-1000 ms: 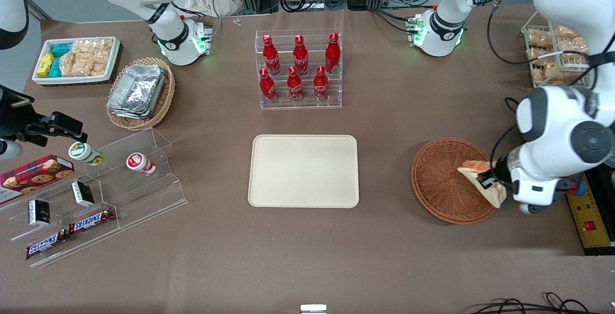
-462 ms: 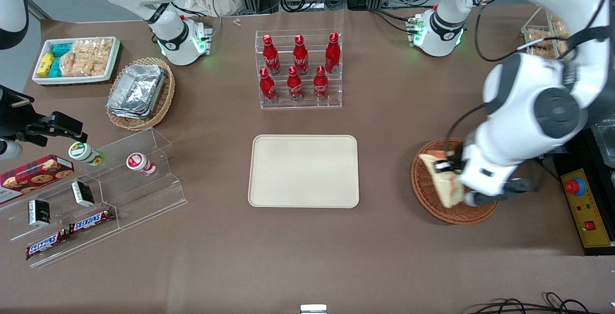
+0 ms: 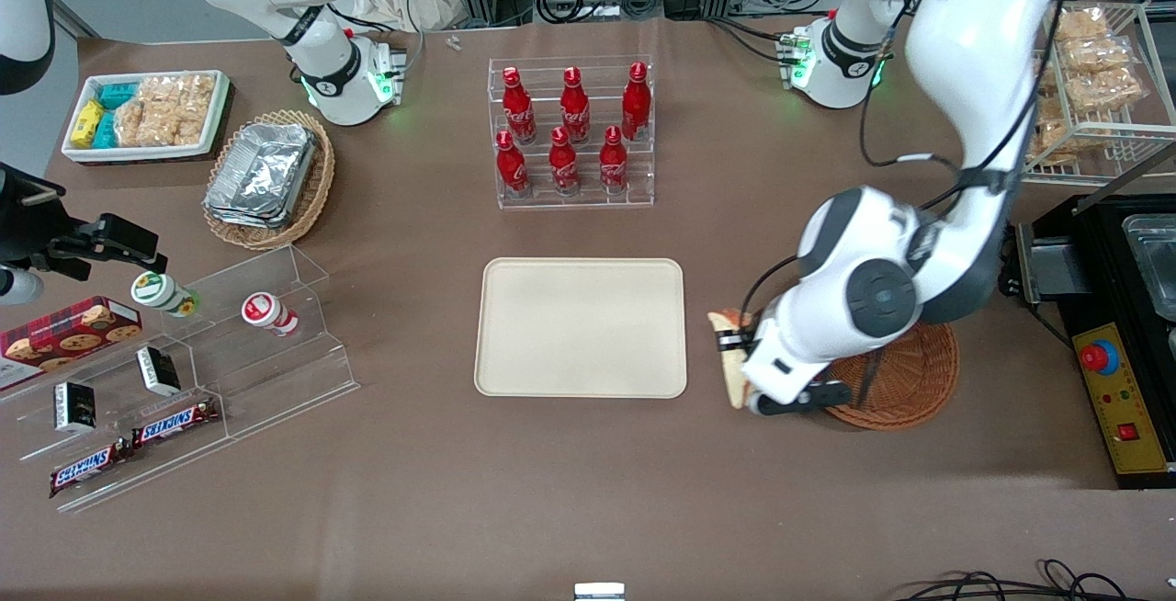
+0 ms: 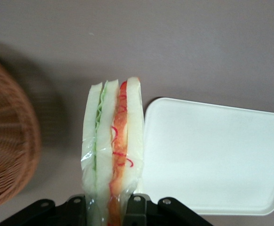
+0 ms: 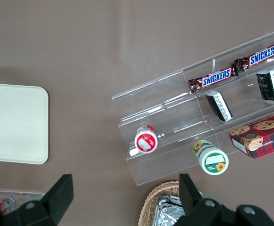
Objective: Place sandwich from basket to tray
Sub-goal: 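Carry the held sandwich with the left gripper over the cream tray, then lower the sandwich onto the tray and open the left gripper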
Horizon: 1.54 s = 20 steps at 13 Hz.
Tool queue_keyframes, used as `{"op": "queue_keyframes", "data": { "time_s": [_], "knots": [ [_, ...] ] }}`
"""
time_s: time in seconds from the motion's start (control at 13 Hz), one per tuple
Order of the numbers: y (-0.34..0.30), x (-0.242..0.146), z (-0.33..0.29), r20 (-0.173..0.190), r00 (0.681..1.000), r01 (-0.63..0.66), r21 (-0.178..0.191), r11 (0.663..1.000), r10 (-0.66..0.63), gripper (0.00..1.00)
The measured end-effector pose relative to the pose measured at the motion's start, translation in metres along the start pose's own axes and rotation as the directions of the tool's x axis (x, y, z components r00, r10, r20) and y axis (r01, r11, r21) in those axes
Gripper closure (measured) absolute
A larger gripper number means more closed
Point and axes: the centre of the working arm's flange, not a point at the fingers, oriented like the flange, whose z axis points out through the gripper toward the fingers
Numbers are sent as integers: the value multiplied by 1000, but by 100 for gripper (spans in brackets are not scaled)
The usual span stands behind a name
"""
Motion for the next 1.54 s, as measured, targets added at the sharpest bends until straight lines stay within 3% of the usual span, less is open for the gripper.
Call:
{"op": "queue_keyframes", "data": {
  "time_s": [0.15, 0.92, 1.23, 1.46, 1.54],
  "knots": [
    [20, -7, 35, 18, 999, -37, 10, 999, 37, 80],
    [86, -61, 121, 52, 993, -111, 155, 982, 104, 84],
    [96, -74, 145, 43, 993, -114, 142, 983, 109, 83],
    [97, -76, 151, 33, 997, -72, 137, 988, 68, 73],
    [96, -74, 149, 29, 998, -61, 136, 989, 57, 63]
  ]
}}
